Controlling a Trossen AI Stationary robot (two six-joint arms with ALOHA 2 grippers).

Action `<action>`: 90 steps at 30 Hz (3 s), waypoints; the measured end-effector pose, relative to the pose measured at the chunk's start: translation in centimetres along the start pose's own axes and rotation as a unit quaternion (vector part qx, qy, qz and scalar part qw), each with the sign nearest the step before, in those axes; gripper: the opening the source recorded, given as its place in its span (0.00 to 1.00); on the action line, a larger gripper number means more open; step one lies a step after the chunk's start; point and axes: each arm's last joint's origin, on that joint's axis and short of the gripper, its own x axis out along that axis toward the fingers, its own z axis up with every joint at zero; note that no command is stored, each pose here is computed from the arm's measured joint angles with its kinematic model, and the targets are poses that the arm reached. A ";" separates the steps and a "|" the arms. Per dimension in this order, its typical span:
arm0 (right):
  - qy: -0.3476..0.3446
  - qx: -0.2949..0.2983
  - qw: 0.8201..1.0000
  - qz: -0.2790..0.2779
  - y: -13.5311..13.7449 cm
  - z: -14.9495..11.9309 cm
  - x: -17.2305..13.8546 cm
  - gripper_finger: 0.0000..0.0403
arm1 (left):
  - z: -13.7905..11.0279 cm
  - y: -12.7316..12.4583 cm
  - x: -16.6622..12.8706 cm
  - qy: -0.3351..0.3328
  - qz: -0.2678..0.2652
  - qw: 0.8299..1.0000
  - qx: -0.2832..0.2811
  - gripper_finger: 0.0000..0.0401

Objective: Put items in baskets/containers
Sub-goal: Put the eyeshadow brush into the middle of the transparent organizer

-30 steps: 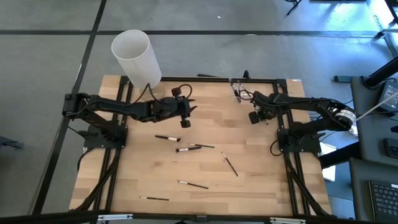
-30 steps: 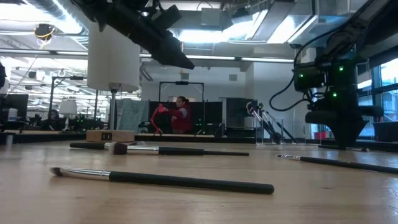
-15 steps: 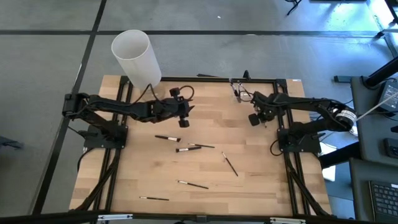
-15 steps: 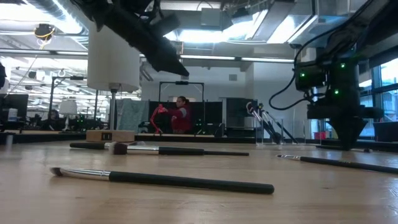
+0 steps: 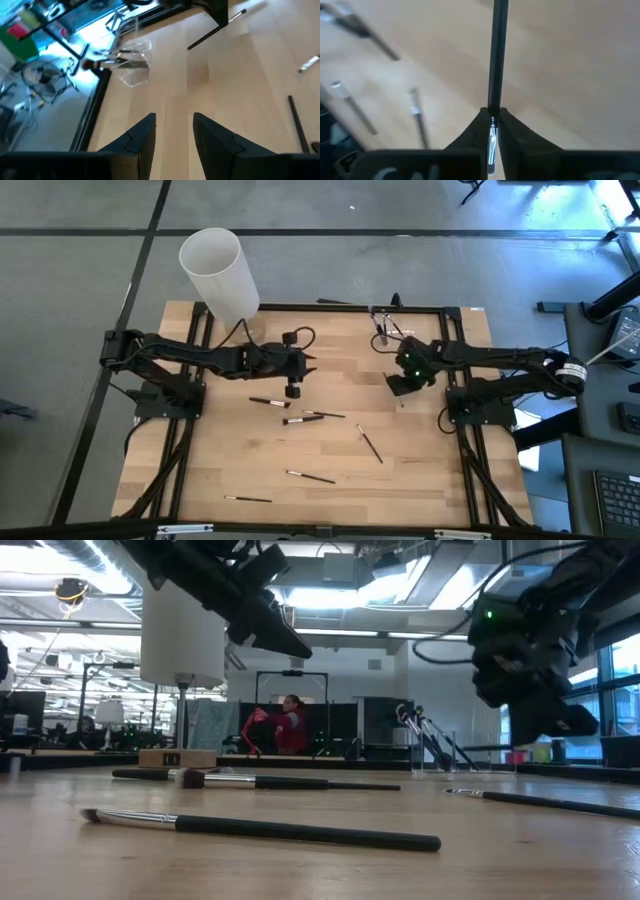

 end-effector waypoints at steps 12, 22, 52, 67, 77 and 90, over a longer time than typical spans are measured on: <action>-0.028 -0.049 0.990 0.130 4.7 -0.7 1.5 0.06 | 1.3 -3.0 0.6 -0.058 -0.018 0.988 0.141 0.32; -0.018 -0.070 0.983 0.166 6.5 -1.2 3.5 0.07 | 0.5 -5.5 4.5 -0.082 0.039 0.962 0.258 0.44; -0.030 -0.097 0.961 0.259 8.5 -0.2 5.7 0.08 | 0.3 -10.1 9.0 -0.035 0.079 0.897 0.434 0.34; -0.063 -0.122 0.958 0.252 8.5 0.0 5.7 0.08 | -0.4 -10.4 9.0 -0.011 0.055 0.898 0.436 0.06; -0.129 -0.234 0.892 0.366 10.6 1.5 0.7 0.25 | -1.2 -8.1 10.2 -0.053 -0.016 0.967 0.250 0.06; -0.427 -0.360 0.814 0.156 9.4 0.4 -5.8 0.31 | -2.0 -4.2 11.1 -0.099 -0.129 0.985 -0.049 0.06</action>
